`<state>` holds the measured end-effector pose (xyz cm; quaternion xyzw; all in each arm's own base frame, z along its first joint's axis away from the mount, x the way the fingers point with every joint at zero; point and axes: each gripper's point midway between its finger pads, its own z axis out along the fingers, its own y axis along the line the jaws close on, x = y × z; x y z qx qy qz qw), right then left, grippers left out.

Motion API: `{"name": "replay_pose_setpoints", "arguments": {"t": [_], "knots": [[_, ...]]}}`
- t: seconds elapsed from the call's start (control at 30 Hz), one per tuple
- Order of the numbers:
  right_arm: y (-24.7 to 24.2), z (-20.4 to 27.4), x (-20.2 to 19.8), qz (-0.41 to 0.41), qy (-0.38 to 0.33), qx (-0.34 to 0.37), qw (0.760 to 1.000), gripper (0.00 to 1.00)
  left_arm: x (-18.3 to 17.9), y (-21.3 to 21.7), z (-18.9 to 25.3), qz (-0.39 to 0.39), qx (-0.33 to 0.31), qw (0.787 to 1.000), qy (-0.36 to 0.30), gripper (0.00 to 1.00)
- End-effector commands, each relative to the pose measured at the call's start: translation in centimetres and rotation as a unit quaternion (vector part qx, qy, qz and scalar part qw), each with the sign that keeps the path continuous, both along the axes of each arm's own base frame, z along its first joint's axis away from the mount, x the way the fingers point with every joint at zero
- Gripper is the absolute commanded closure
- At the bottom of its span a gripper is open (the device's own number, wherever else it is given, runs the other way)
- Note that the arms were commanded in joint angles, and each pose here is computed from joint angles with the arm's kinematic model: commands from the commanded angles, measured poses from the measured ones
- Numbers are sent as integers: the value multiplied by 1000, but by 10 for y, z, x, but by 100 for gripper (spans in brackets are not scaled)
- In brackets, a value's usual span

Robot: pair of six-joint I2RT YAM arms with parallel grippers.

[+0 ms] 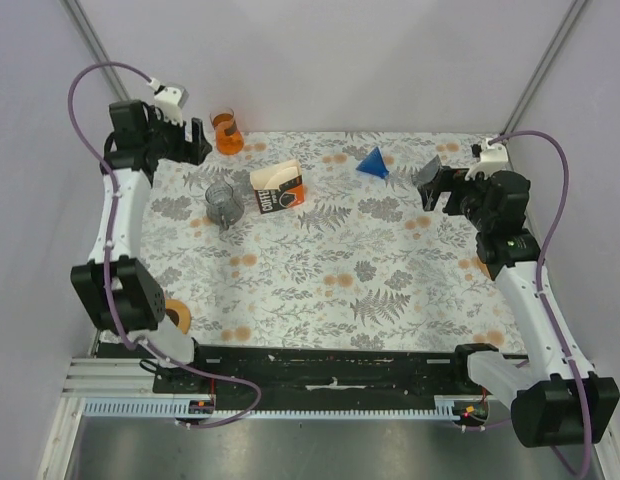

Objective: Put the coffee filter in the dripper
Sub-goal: Pick up the coffee server from the center of the board.

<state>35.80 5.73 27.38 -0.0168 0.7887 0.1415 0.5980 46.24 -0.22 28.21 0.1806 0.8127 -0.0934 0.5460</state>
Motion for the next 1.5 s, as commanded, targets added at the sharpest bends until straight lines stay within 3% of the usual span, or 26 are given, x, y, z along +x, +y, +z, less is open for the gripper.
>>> {"name": "replay_pose_setpoints", "arguments": {"t": [0.0, 0.1, 0.5, 0.67, 0.83, 0.93, 0.97, 1.17, 1.3, 1.47], "knots": [[4, 8, -13, 20, -3, -16, 1000, 2, -12, 9, -79, 21, 1, 972, 233, 15], [1, 0, -13, 15, 5, -25, 1000, 2, -2, 8, -105, 38, 16, 959, 279, 15], [10, -14, -9, 39, 31, -29, 998, 2, 39, 28, -157, 109, 106, 947, 282, 30], [9, -13, -10, 38, 33, -37, 998, 2, 37, 15, -179, 86, 104, 942, 306, 51], [7, -8, -12, 32, 26, -43, 998, 2, 30, 12, -183, 71, 105, 943, 306, 61], [8, -6, -12, 34, 26, -43, 998, 2, 26, 8, -184, 58, 100, 944, 309, 84], [8, -5, -12, 35, 26, -42, 998, 2, 24, 6, -182, 54, 98, 945, 307, 98], [10, 0, -14, 41, 21, -44, 998, 2, 10, 3, -146, 29, 104, 952, 286, 98], [11, 2, -14, 42, 22, -43, 998, 2, -6, -4, -93, -6, 114, 964, 239, 98], [2, 1, -9, 15, 36, -46, 998, 2, -54, -62, -41, -119, 147, 962, 195, 98]]}}
